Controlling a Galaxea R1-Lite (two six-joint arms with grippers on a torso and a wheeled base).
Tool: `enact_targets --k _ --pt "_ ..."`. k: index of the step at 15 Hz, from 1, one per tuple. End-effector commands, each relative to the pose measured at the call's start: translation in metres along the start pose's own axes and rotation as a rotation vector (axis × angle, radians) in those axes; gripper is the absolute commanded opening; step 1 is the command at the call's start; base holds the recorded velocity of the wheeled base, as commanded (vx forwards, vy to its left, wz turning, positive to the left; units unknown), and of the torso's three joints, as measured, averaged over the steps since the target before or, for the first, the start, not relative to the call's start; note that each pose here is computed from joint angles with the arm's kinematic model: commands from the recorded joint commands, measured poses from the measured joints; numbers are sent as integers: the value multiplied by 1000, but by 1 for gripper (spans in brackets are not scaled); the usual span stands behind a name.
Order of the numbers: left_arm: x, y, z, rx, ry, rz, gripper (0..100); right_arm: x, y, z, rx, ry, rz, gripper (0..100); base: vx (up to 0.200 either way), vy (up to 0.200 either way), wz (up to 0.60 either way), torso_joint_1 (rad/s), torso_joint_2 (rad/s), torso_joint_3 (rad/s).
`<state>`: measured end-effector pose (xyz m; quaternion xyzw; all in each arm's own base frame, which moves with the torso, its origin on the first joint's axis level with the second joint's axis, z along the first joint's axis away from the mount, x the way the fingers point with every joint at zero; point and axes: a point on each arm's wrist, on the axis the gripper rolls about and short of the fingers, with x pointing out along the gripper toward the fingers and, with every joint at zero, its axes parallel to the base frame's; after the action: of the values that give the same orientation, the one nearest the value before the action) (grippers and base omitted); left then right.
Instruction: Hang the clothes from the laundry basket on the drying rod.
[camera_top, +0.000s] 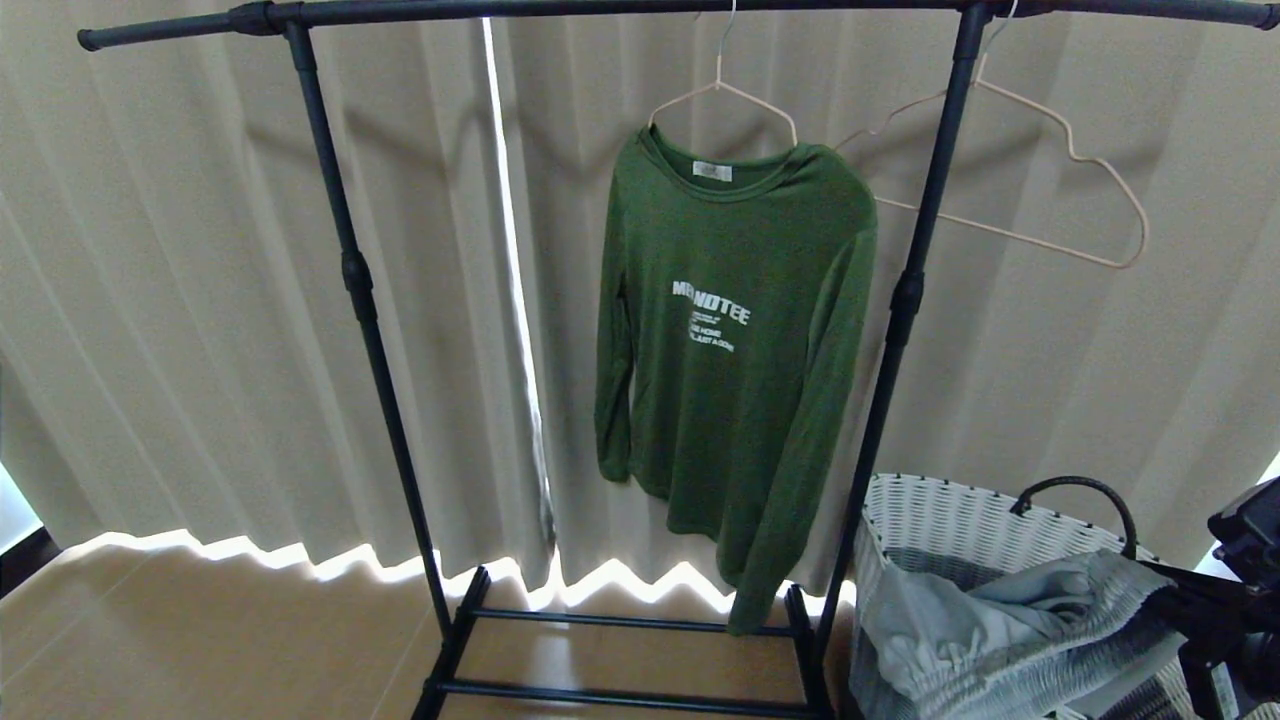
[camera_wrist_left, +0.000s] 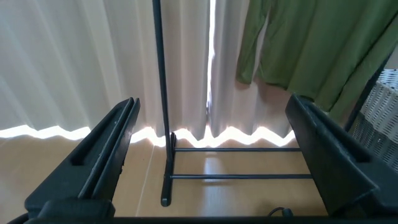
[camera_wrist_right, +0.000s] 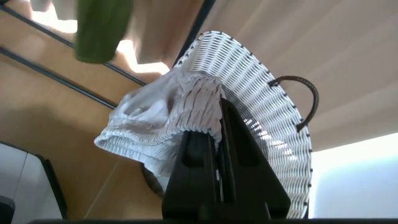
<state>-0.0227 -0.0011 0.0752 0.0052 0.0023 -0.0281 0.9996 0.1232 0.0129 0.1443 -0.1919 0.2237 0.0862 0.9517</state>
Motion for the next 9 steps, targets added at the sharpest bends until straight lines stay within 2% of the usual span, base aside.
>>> enact_targets --k 1,6,9 --pt "0 0 0 0 0 -1 100 0 1 3 -9 -12 13 0 0 200 0 2 2 -2" --pt "0 0 0 3 0 -1 100 0 2 4 -14 -18 21 0 0 200 0 3 4 5" --pt "0 0 0 7 -2 -5 100 3 2 5 -13 -10 27 0 0 0 0 0 0 0"
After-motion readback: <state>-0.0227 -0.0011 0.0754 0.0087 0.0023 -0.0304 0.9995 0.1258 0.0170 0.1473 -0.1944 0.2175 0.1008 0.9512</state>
